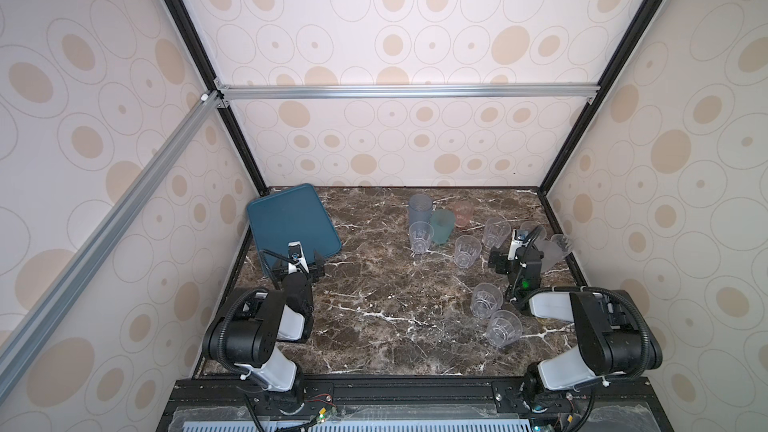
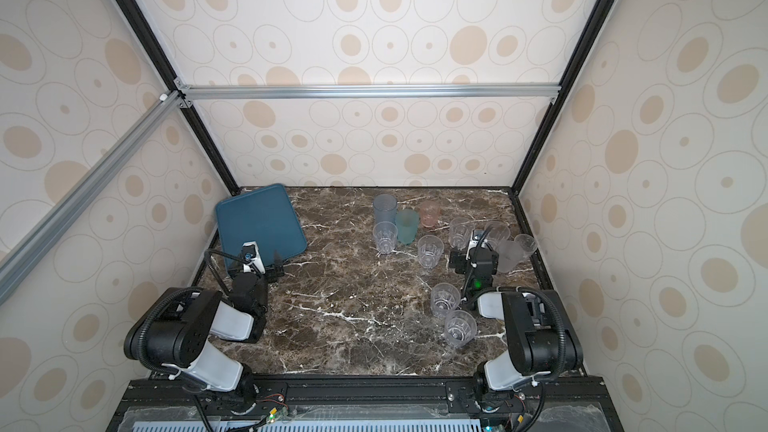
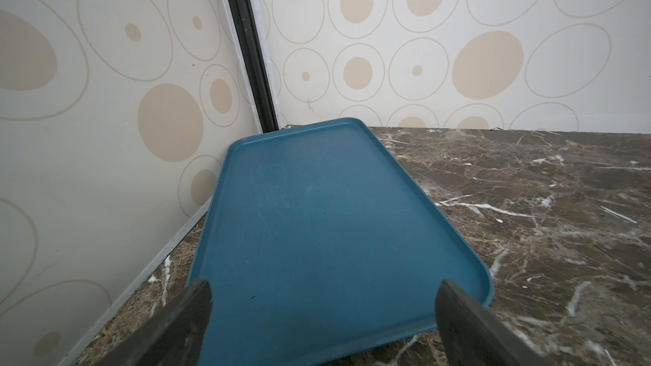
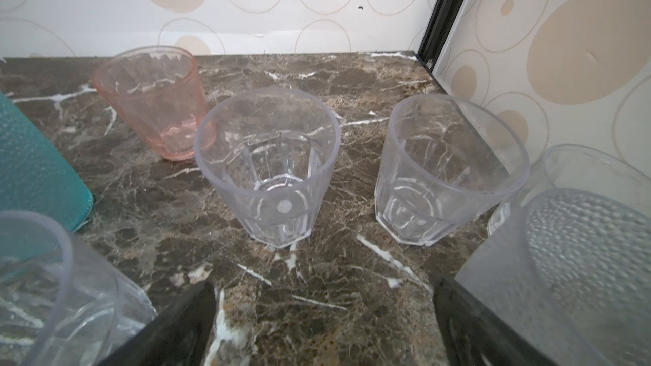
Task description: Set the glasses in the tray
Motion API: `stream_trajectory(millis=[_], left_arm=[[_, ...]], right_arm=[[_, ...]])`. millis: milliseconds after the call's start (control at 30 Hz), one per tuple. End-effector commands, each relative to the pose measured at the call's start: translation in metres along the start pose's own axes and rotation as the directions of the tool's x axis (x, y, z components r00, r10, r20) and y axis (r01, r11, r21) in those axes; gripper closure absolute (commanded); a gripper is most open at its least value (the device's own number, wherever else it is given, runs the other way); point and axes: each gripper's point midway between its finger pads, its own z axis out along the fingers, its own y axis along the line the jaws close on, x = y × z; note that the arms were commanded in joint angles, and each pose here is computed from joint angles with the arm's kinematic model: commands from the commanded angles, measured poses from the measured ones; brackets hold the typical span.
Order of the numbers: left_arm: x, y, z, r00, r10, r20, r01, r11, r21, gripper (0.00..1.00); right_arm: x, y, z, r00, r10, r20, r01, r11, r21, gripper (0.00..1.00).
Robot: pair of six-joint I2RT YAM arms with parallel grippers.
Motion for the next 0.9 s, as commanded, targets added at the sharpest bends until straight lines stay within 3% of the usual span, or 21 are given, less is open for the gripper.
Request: stream_trajectory(millis=[0,100,200,400,533,567,600,633,733,867], left_arm=[[-0.022,0.002,0.000,0.999,-0.007,0.052,0.009,0.999,-0.032,0.01],[-0.035,-0.002,-0.002,0.998,0.029,0.050,-0.027,0.998,-0.049,0.01],[-0.042,-0.004,0.006,0.999,0.027,-0.030,-0.030,0.995,-0.092,0.01],[-0.072,0.005,0.006,0.984,-0.151,-0.093,0.132,0.974,-0.184,0.01],[-0.081,-0.003,0.016,0.961,-0.160,-0.224,0.118,0.974,-0.193,0.01],[-0.081,-0.010,0.019,0.951,-0.145,-0.274,0.103,0.981,-0.163,0.01],[-0.086,-0.017,0.023,0.945,-0.145,-0.295,0.109,0.985,-0.132,0.01],[-0.087,-0.024,0.026,0.934,-0.165,-0.317,0.137,0.985,-0.109,0.01],[-0.091,-0.047,0.032,0.922,-0.142,-0.361,0.159,0.987,0.018,0.01],[-0.081,-0.073,0.035,0.908,-0.094,-0.409,0.172,0.972,0.158,0.03]], right_arm=[[-0.023,0.007,-0.010,0.999,-0.048,-0.013,0.048,0.999,-0.020,0.00],[-0.034,0.003,-0.018,0.999,-0.035,-0.014,0.035,0.999,0.011,0.00],[-0.045,0.002,-0.024,0.999,0.033,-0.025,-0.033,0.999,0.011,0.00],[-0.072,-0.007,-0.051,0.982,0.134,-0.130,-0.115,0.983,0.143,0.00],[-0.083,0.010,-0.062,0.939,0.246,-0.241,-0.229,0.969,0.097,0.00],[-0.078,0.011,-0.063,0.908,0.311,-0.281,-0.289,0.950,0.118,0.00],[-0.077,0.019,-0.062,0.885,0.334,-0.325,-0.333,0.941,0.061,0.00],[-0.078,0.039,-0.062,0.863,0.338,-0.375,-0.390,0.918,-0.070,0.06],[-0.086,0.050,-0.067,0.840,0.377,-0.391,-0.451,0.885,-0.117,0.18],[-0.099,0.068,-0.077,0.824,0.381,-0.420,-0.480,0.862,-0.160,0.23]])
